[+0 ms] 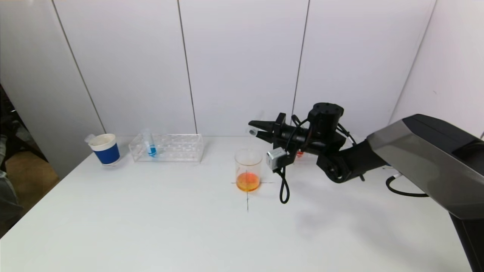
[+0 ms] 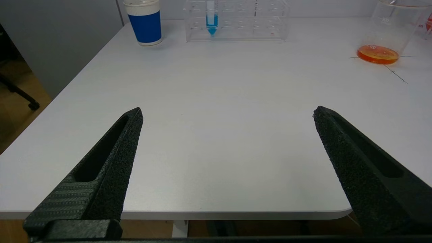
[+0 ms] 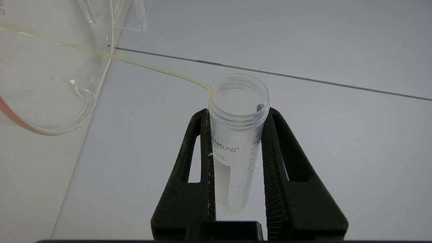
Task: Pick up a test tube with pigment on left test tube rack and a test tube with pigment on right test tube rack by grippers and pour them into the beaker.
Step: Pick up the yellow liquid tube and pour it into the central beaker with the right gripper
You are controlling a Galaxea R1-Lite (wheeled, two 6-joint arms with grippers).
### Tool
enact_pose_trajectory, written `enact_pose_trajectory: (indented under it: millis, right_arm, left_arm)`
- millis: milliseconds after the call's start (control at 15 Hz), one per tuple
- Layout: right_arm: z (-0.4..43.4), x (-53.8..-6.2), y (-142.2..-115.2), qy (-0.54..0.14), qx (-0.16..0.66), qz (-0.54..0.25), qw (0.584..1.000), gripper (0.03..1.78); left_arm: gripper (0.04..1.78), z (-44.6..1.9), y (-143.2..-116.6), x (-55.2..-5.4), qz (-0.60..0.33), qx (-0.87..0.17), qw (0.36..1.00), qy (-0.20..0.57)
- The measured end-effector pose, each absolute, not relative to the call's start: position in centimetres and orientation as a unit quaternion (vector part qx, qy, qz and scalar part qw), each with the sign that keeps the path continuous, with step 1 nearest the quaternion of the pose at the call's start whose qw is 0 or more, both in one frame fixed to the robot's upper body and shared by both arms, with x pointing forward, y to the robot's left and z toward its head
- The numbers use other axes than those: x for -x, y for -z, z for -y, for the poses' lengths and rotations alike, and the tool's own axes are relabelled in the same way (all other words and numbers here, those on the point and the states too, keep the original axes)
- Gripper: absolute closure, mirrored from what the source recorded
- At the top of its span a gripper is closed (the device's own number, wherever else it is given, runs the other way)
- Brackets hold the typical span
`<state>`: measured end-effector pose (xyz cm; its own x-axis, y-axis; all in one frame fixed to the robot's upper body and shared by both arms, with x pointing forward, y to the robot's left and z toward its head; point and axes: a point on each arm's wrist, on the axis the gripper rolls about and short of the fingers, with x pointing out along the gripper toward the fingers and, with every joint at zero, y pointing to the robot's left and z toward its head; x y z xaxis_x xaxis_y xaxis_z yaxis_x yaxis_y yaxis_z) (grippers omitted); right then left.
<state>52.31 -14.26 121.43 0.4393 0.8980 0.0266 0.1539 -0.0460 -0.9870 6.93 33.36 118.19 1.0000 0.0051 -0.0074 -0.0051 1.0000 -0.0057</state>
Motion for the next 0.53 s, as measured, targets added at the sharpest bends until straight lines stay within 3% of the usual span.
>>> enact_pose_trajectory:
  millis: [533]
  right_arm:
    - [14.08, -52.23, -121.32, -0.331, 0.646, 0.413, 0.55, 1.35]
  left_arm:
    - [0.06, -33.36, -118.19, -6.93, -0.004, 0.003, 1.0, -0.003]
